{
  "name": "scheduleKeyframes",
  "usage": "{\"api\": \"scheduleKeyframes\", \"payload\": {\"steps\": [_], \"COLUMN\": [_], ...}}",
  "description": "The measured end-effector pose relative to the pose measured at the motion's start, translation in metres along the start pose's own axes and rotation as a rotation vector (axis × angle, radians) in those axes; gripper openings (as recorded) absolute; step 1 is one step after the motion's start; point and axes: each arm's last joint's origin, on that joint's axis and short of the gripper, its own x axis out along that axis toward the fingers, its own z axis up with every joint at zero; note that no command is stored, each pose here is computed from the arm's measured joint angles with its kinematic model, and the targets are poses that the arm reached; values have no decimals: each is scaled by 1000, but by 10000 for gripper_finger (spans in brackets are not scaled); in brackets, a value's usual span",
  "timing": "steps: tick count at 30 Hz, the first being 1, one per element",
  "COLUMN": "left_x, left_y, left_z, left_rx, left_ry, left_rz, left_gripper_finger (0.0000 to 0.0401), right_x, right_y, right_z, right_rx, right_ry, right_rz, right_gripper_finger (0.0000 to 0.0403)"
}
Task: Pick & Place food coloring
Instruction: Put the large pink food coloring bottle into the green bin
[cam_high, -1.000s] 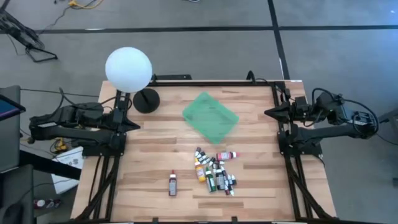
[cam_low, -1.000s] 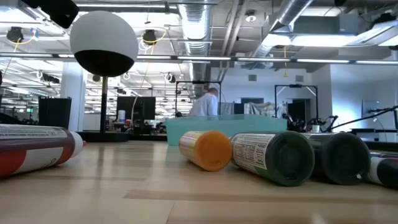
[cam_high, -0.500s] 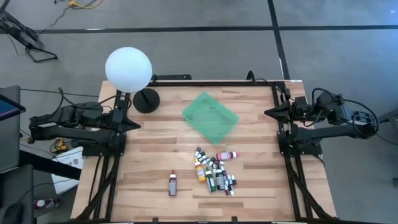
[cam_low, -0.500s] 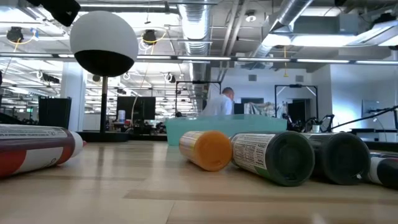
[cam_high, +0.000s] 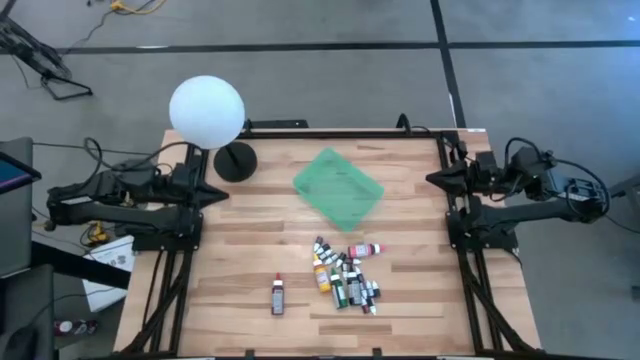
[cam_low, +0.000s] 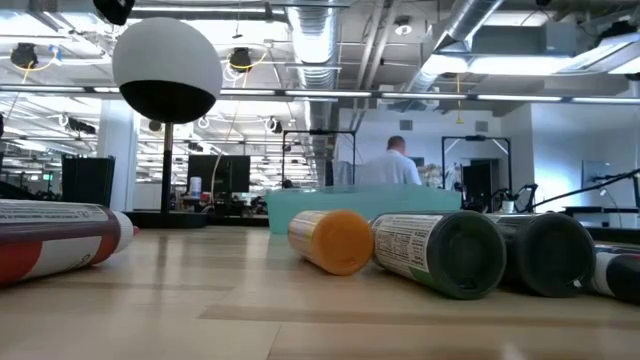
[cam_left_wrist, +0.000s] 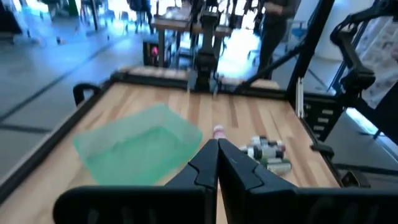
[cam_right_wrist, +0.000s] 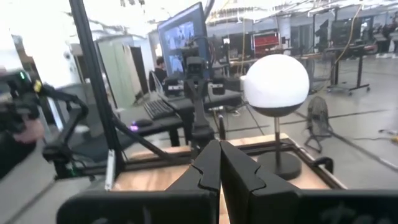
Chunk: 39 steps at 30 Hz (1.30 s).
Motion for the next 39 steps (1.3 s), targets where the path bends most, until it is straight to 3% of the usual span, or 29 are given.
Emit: {"api": "scheduleKeyframes", "payload": {"steps": [7, 16, 23, 26, 35, 39], "left_x": [0, 5, 14, 15, 33, 47], "left_y": [0, 4, 4, 5, -6, -10], "left_z": [0, 2, 4, 4, 3, 9], "left_rx": [7, -41, 21, -57, 153, 222], "left_ry": [3, -18, -11, -12, 63, 9], "left_rz": [15, 132, 177, 185, -182, -298], "left_gripper_finger": [0, 0, 0, 0, 0, 0], "right_x": [-1, 5, 20, 29, 60, 79], "right_y": [0, 0, 0, 0, 1, 5], "right_z": [1, 8, 8, 9, 5, 0], "right_rx": [19, -51, -139, -109, -139, -143], "right_ry": [-13, -83, -75, -92, -75, -71], "right_rz": [0, -17, -26, -23, 7, 74], "right_gripper_finger": [0, 0, 0, 0, 0, 5]}}
